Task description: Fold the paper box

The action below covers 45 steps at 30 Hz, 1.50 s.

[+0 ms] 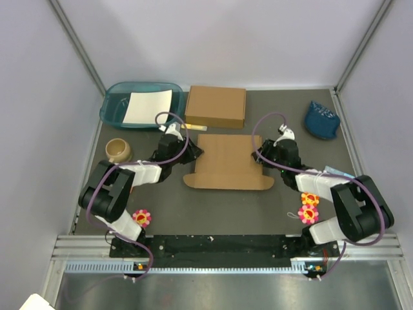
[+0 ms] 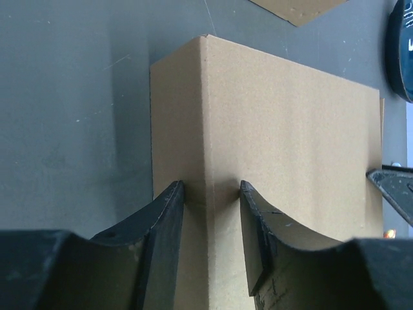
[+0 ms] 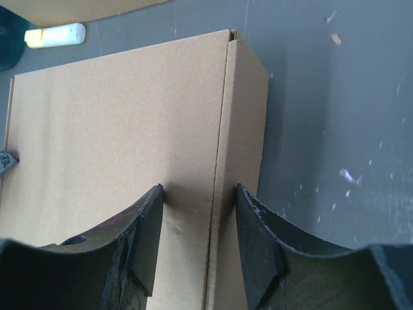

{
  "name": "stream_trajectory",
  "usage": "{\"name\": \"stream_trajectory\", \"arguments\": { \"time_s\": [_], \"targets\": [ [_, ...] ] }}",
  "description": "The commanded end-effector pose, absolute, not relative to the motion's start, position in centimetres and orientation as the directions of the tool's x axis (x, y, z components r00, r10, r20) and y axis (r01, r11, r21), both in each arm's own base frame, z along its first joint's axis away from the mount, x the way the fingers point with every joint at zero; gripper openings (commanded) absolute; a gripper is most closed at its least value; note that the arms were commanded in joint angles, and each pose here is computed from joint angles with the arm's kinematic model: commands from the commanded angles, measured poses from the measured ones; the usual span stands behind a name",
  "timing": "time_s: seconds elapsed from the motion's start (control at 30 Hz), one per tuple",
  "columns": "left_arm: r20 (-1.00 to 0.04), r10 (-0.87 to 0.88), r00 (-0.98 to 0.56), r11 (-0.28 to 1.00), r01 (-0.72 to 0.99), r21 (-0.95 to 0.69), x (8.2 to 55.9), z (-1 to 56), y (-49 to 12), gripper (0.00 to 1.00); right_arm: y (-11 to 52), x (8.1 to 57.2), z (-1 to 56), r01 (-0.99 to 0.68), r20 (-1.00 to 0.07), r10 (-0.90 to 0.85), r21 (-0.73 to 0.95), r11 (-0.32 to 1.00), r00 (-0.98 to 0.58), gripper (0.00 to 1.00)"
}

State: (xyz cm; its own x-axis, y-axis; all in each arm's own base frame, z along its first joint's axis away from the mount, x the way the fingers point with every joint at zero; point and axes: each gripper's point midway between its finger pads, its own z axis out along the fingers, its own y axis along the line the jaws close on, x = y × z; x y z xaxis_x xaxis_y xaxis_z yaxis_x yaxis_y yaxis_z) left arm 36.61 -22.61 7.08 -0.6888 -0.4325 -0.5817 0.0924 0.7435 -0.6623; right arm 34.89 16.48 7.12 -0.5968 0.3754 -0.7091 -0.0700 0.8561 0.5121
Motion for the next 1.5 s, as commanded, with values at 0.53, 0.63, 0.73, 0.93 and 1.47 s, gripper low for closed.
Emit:
{"name": "stream_trajectory", "arguments": {
  "time_s": [0.53, 0.63, 0.73, 0.93, 1.47],
  "targets": [
    [-0.501, -0.378, -0.778, 0.637, 0.174, -0.751, 28.8, 6.7, -23.9, 0.52, 18.4, 25.5, 1.6, -0.052, -0.545, 0.324, 0.563, 0.825, -0.773, 0.43],
    [-0.487, -0.374, -0.789, 0.64, 0.161, -0.752, 28.4, 5.6, -23.8, 0.49, 18.1, 24.9, 0.6, -0.036, -0.53, 0.324, 0.56, 0.828, -0.784, 0.37],
    [-0.465, -0.373, -0.803, 0.652, 0.129, -0.747, 27.9, 4.0, -23.5, 0.47, 18.0, 24.5, 0.1, -0.024, -0.515, 0.333, 0.569, 0.822, -0.789, 0.29],
    [-0.491, -0.397, -0.776, 0.675, 0.116, -0.729, 28.4, 4.5, -22.7, 0.52, 17.5, 24.4, 1.4, -0.001, -0.517, 0.342, 0.553, 0.833, -0.785, 0.56],
    [-0.544, -0.426, -0.722, 0.674, 0.148, -0.724, 27.2, 8.6, -21.3, 0.6, 15.8, 21.5, 5.4, -0.028, -0.551, 0.35, 0.563, 0.826, -0.757, 0.72]
  ]
}}
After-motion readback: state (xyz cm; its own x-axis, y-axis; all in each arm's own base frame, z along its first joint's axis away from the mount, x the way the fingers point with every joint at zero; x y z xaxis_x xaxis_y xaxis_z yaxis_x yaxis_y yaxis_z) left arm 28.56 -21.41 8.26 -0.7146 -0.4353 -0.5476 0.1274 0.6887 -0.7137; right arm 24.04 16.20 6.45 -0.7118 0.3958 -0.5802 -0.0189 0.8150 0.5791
